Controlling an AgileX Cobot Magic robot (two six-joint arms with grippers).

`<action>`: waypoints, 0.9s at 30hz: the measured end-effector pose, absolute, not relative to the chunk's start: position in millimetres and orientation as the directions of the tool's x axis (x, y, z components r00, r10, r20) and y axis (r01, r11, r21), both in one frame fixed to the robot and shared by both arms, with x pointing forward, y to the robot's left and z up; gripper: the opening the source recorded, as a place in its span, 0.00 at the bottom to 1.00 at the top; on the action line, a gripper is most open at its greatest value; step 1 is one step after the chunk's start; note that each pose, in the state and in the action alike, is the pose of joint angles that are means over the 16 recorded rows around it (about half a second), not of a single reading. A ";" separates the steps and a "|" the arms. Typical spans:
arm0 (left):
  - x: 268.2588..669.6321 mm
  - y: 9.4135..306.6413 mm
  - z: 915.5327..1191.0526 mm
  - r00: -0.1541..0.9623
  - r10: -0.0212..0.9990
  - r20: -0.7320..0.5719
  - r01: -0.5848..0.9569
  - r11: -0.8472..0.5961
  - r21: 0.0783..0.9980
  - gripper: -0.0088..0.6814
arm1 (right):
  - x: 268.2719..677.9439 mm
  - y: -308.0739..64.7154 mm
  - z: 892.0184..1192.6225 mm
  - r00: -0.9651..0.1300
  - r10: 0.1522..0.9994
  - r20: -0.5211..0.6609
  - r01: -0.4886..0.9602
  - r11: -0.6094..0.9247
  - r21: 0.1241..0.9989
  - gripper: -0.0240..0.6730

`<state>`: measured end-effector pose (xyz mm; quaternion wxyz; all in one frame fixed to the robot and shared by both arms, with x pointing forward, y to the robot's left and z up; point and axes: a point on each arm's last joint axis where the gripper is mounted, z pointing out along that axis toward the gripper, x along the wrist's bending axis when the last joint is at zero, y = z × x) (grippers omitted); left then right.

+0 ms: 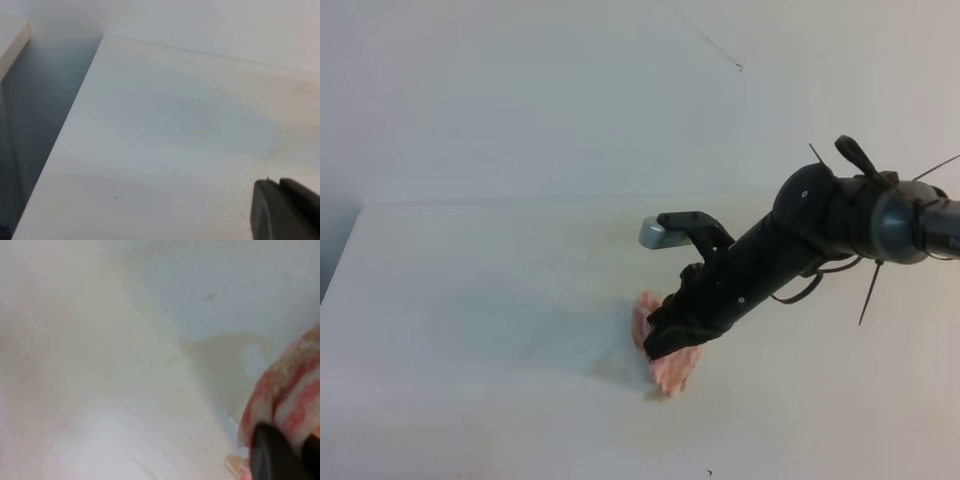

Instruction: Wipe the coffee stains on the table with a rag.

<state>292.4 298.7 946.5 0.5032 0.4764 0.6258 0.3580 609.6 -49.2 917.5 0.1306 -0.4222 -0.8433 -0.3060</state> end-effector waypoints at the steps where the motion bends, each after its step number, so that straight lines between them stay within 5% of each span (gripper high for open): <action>1: 292.4 298.7 946.5 -0.040 0.957 -0.289 0.236 0.290 0.928 0.01 | 609.5 -49.0 916.2 -0.607 0.632 0.481 0.794 0.457 0.401 0.04; 27: 292.4 298.7 946.5 -0.040 0.957 -0.289 0.236 0.290 0.928 0.01 | 585.1 -24.1 890.6 -0.631 0.586 0.508 0.768 0.564 0.303 0.05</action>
